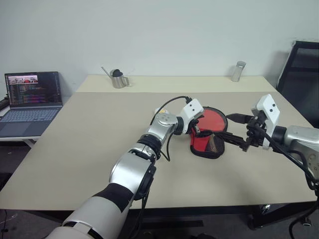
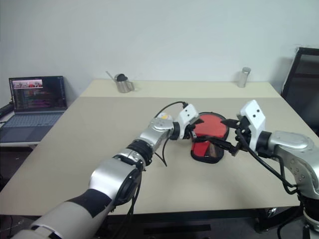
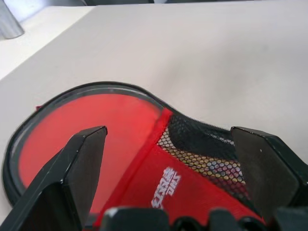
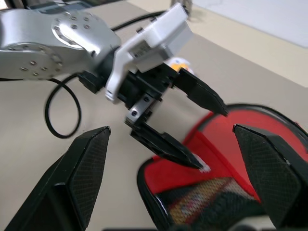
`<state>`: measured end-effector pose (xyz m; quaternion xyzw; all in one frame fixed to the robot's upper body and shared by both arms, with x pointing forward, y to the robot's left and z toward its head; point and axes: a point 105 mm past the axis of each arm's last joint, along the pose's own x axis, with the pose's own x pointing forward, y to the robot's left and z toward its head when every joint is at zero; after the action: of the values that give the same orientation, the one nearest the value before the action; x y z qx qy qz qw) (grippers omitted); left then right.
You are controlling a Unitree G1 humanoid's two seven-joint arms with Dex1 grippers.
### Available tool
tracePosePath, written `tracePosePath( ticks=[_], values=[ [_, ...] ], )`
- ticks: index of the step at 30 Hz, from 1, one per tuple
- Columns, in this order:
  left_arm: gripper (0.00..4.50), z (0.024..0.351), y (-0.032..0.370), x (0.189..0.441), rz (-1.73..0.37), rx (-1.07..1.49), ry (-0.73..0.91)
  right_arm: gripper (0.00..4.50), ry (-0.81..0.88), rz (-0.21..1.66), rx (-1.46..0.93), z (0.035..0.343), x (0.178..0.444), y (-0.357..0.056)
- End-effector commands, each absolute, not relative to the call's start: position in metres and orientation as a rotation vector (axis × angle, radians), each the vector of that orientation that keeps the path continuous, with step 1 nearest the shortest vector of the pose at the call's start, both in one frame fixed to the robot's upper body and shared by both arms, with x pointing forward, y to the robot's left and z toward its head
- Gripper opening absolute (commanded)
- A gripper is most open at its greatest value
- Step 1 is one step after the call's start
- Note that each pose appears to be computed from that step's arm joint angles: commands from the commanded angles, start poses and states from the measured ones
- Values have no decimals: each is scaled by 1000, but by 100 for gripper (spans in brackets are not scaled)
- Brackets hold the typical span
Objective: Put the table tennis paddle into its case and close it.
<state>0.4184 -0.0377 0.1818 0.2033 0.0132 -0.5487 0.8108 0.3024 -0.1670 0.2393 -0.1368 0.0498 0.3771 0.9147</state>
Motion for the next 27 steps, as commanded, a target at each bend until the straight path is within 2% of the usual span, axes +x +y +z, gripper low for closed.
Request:
tracePosePath(
  ticks=[1, 7, 11, 14, 17, 21, 27],
  values=[
    [450, 195, -24, 422, -1165, 456, -25, 448, 111, 715, -264, 244, 304, -181],
    [450, 206, 18, 425, -1182, 400, -58, 448, 150, 650, -68, 229, 326, -188],
    [450, 226, 44, 420, -1223, 329, -114, 448, 228, 542, -35, 203, 347, -201],
    [450, 229, 66, 414, -1218, 352, -139, 448, 294, 426, -14, 180, 366, -212],
    [450, 226, 83, 409, -1181, 369, -137, 448, 321, 390, -5, 165, 378, -214],
    [450, 220, 97, 401, -1143, 351, -119, 448, 342, 331, 9, 144, 394, -214],
    [450, 221, 102, 395, -1107, 327, -111, 448, 325, 309, 42, 134, 414, -207]
  ],
)
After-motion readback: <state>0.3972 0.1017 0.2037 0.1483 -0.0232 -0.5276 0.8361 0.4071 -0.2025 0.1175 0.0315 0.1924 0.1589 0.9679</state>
